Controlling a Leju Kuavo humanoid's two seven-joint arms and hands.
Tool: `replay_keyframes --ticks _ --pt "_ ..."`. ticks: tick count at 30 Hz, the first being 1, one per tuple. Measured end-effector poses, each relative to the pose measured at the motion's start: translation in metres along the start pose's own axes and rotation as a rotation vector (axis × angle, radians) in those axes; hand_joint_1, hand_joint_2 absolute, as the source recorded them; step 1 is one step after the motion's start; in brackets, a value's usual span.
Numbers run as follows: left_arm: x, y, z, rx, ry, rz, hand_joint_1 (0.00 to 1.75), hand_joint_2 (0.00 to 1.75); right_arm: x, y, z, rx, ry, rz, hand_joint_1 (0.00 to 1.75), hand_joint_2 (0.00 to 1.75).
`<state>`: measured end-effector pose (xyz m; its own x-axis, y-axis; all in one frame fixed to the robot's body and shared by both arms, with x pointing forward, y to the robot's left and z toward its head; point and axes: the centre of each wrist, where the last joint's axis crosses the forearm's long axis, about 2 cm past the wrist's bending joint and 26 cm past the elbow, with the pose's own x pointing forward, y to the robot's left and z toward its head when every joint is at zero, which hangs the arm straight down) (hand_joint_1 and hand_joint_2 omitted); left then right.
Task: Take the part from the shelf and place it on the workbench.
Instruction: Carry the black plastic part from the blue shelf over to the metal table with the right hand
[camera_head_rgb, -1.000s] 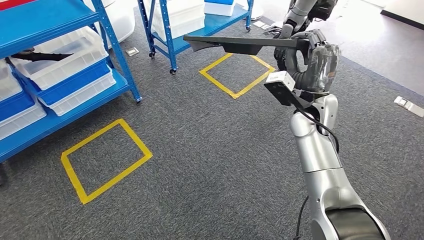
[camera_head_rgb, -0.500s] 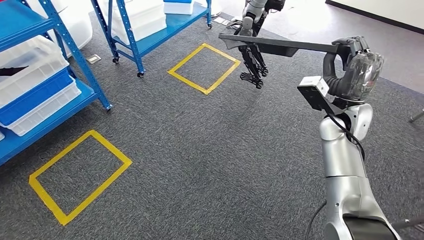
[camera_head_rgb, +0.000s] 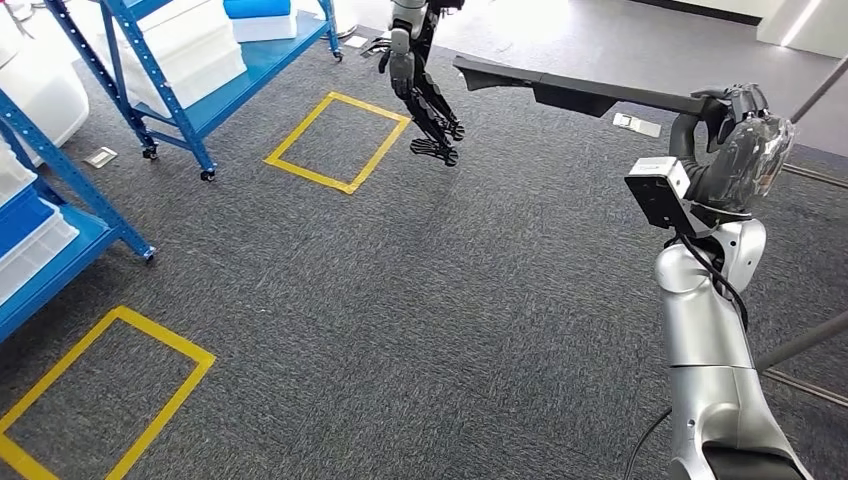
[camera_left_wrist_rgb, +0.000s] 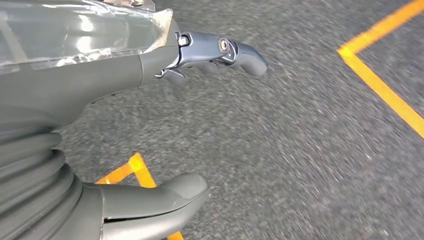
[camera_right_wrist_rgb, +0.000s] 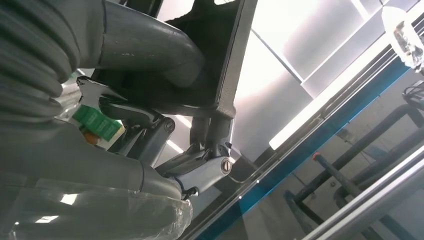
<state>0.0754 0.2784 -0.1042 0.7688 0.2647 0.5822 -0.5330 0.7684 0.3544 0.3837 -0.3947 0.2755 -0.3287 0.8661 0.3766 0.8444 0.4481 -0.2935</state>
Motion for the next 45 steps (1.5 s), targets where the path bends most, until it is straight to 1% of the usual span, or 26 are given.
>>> replay_keyframes --ticks 8,13,19,25,36,40,45 --pt "-0.004 0.004 0.0 0.015 0.004 0.011 0.0 1.75 -0.001 0.005 -0.001 0.026 -0.032 -0.006 1.75 1.75" --pt "-0.008 0.006 0.001 0.018 0.01 0.006 0.0 1.75 -0.003 0.008 0.002 0.045 -0.028 -0.004 1.75 1.75" --pt "-0.007 0.01 -0.002 0.024 0.006 0.004 0.0 1.75 -0.002 0.011 0.003 0.056 -0.025 -0.005 1.75 1.75" --pt "-0.009 0.008 0.001 0.022 0.013 0.002 0.0 1.75 -0.001 0.013 0.0 0.053 -0.03 -0.007 1.75 1.75" --pt "-0.012 0.007 0.003 0.02 0.017 0.0 0.0 1.75 0.005 0.023 0.004 0.068 -0.067 -0.003 1.75 1.75" --pt "-0.013 0.005 0.004 0.017 0.019 0.003 0.0 1.75 0.006 0.027 0.0 0.058 -0.086 0.001 1.75 1.75" --pt "-0.014 0.005 0.006 0.02 0.025 0.007 0.0 1.75 0.005 0.029 0.005 0.061 -0.066 0.015 1.75 1.75"
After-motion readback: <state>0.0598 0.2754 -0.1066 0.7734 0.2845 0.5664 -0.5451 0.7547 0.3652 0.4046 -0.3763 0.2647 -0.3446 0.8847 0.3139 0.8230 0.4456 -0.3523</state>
